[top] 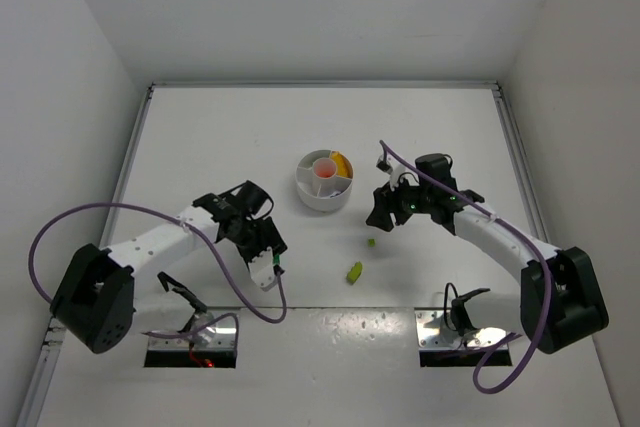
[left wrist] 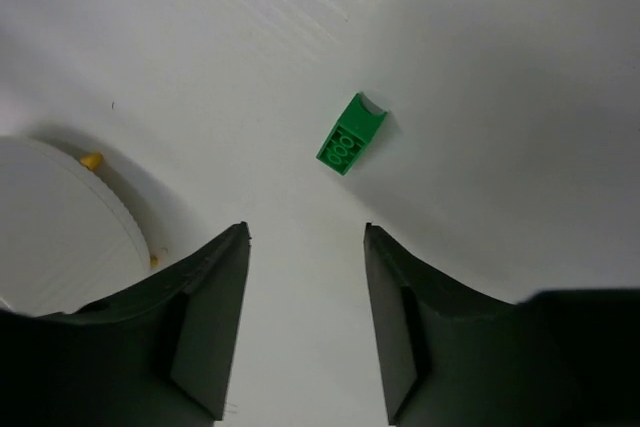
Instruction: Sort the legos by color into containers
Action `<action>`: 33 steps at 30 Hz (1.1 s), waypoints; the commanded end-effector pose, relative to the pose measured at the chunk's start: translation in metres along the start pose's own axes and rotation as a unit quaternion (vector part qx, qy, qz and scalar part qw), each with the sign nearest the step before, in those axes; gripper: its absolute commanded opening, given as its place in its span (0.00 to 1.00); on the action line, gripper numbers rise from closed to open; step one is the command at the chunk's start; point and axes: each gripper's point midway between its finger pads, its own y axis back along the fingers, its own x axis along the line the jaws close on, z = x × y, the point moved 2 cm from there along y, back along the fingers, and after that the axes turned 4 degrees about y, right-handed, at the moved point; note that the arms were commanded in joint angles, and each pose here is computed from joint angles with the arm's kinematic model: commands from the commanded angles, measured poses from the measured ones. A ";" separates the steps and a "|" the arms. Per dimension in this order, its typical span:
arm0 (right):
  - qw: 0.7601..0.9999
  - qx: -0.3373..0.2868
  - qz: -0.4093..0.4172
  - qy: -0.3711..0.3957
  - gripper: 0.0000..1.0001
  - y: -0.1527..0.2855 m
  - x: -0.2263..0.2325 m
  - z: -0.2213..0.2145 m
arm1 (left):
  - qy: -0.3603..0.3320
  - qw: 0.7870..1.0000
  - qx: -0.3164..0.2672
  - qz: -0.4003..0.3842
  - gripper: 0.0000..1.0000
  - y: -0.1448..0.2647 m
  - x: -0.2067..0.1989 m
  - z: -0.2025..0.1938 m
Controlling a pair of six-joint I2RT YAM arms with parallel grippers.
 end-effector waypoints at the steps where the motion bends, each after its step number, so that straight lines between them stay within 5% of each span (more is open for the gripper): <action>1: 0.999 -0.026 -0.007 0.025 0.57 0.004 -0.004 0.017 | -0.120 0.992 -0.040 -0.014 0.53 -0.004 0.013 0.018; 33: 0.999 -0.025 -0.012 0.026 0.57 0.003 -0.005 0.011 | -0.203 0.966 -0.084 -0.138 0.59 -0.041 0.005 0.030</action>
